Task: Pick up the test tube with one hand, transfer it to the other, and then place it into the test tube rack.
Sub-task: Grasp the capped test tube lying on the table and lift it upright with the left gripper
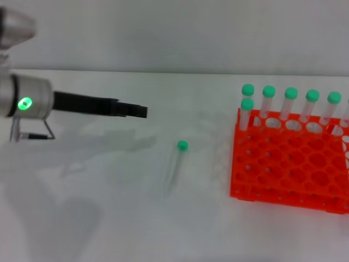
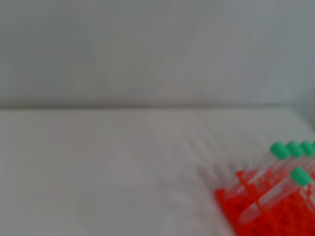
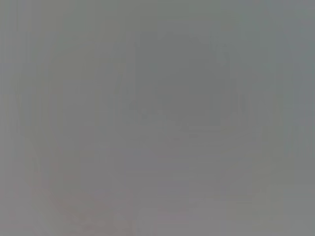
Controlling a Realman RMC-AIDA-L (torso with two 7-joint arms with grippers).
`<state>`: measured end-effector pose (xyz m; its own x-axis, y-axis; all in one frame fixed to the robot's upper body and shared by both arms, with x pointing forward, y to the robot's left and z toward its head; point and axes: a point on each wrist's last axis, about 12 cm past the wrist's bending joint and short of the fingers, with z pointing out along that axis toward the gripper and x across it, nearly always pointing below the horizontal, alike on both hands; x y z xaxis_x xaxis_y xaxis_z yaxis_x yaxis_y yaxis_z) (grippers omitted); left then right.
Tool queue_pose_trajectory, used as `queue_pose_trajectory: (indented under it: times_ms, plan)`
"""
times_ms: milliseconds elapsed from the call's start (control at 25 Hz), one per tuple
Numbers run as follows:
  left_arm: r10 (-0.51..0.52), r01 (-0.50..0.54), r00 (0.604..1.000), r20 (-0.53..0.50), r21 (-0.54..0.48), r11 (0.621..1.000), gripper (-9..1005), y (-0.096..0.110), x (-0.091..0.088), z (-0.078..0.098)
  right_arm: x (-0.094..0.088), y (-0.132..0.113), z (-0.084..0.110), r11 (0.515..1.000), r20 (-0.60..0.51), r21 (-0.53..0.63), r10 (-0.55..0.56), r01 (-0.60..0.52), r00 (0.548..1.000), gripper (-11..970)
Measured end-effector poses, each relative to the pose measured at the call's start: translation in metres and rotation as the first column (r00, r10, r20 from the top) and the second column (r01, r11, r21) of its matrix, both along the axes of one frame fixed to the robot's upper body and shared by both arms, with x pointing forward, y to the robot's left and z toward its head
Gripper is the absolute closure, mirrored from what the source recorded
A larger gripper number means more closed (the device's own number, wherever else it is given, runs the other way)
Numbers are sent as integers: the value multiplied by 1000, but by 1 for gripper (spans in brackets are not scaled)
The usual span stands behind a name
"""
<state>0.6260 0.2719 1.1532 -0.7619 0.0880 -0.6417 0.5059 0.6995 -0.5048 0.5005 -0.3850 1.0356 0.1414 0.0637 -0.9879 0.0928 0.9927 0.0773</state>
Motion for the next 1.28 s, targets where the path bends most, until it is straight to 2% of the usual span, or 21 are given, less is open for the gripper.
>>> queue_pose_trajectory:
  times_ms: [160,320,480,760,920,1280]
  plan:
    - [-19,31,993,-119,104,994,264,-29,17,16,2,1,1,1000,3,0,4,-4,1000,85]
    - [22,45,966,-259,250,967,264,-63,30,18,5,3,1,1000,0,2,7,-7,1000,85]
    - [26,67,953,-303,295,953,264,-95,36,13,7,4,0,1000,-14,6,5,-5,1000,85]
    - [40,83,940,-339,341,936,265,-130,35,-2,7,3,0,1000,-14,9,0,0,1000,86]
    - [59,87,929,-365,369,925,265,-138,31,-10,7,3,0,1000,-14,9,-1,1,1000,86]
    - [100,75,907,-409,391,917,269,-136,24,-20,8,4,0,1000,-12,9,2,-1,1000,86]
